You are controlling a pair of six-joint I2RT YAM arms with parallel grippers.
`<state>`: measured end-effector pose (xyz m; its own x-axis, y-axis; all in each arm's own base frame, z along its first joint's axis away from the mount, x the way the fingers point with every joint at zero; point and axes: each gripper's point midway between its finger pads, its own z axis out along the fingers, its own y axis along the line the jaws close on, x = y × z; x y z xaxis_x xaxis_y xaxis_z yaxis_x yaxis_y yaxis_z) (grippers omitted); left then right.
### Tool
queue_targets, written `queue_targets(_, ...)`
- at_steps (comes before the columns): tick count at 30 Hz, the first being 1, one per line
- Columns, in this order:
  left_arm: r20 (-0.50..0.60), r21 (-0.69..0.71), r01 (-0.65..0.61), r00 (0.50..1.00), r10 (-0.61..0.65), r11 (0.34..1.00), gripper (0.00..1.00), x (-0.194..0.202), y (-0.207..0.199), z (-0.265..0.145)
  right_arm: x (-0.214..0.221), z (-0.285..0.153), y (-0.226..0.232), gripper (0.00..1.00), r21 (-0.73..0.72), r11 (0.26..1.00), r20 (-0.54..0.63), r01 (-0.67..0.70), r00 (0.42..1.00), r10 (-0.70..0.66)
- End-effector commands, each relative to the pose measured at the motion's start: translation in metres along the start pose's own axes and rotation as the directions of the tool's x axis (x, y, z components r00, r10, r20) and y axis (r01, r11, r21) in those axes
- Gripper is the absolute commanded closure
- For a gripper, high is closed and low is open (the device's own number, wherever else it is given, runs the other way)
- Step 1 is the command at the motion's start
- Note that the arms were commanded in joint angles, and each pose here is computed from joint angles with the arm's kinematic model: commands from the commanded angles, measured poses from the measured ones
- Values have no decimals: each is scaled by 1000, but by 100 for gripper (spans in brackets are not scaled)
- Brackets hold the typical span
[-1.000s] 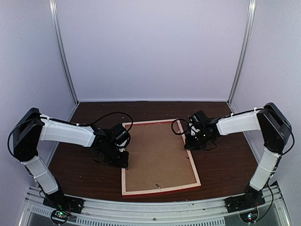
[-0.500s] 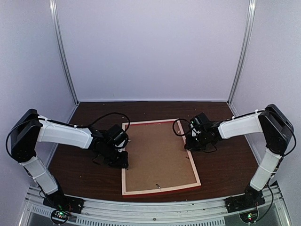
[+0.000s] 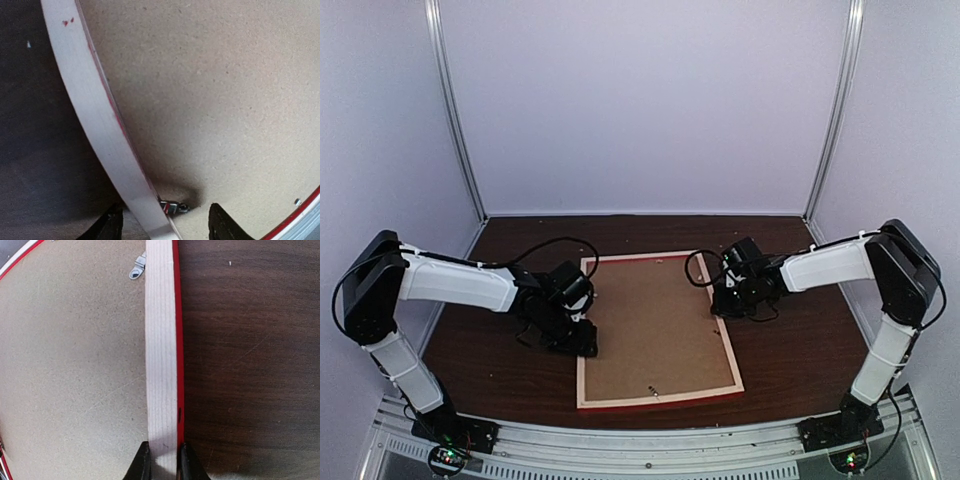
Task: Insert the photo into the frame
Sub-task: Press the fastener onto the backboard.
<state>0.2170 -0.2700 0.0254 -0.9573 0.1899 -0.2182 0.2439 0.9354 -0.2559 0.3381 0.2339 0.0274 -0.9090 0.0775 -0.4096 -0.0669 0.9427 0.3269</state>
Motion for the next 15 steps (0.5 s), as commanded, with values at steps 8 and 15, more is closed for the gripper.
queue_targets(8,111,-33,-56,992,59,998,24,-79,22,-27,6,17,1,100,-6,1000,-76,0,997,0)
queue_targets(15,143,-46,-65,987,71,997,22,-126,39,-29,2,12,2,100,-4,1000,-63,15,998,-15)
